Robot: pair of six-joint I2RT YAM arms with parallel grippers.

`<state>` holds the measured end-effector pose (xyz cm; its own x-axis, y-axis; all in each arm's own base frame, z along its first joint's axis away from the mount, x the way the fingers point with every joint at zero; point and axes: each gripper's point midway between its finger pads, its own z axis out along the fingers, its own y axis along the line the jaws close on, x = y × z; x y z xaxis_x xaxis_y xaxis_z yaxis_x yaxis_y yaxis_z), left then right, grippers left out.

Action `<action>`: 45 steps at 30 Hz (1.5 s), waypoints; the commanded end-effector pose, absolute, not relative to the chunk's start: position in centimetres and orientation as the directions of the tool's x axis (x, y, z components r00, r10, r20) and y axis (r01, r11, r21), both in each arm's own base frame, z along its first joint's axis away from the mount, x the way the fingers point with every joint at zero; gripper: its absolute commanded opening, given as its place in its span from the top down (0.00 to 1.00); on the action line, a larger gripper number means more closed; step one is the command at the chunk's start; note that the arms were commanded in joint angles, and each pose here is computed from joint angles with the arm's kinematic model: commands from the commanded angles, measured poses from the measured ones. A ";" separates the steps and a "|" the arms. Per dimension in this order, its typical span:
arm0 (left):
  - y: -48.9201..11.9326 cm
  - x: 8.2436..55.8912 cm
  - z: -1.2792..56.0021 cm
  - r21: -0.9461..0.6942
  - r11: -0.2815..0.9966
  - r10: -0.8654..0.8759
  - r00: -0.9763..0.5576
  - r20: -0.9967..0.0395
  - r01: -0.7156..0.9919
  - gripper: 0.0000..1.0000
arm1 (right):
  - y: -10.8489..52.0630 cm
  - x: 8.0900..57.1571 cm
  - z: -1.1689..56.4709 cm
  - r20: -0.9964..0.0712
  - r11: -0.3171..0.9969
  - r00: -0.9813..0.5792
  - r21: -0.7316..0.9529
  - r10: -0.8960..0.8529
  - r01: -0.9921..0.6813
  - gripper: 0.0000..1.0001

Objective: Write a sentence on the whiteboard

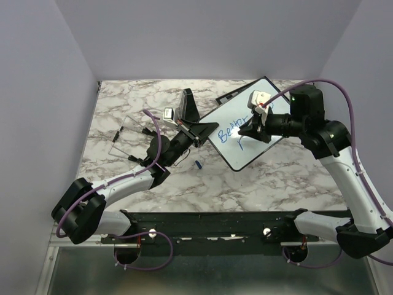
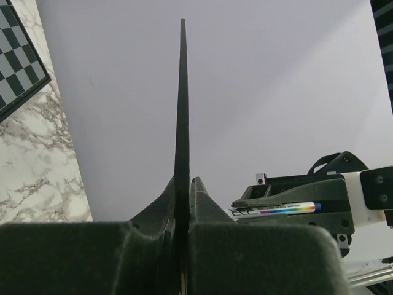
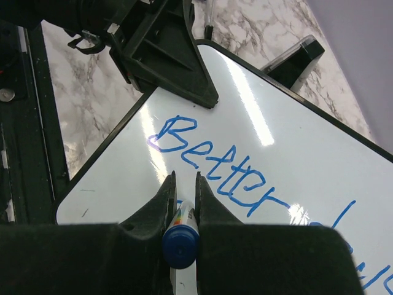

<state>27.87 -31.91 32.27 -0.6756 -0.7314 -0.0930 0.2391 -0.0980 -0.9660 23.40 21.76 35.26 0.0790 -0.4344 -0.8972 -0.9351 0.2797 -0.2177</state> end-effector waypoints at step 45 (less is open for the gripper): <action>-29.9 26.3 38.7 -0.890 -0.274 -0.734 -0.677 -0.052 0.365 1.00 | 20.1 22.6 34.0 -0.890 0.354 0.008 -0.189 -0.456 -0.916 1.00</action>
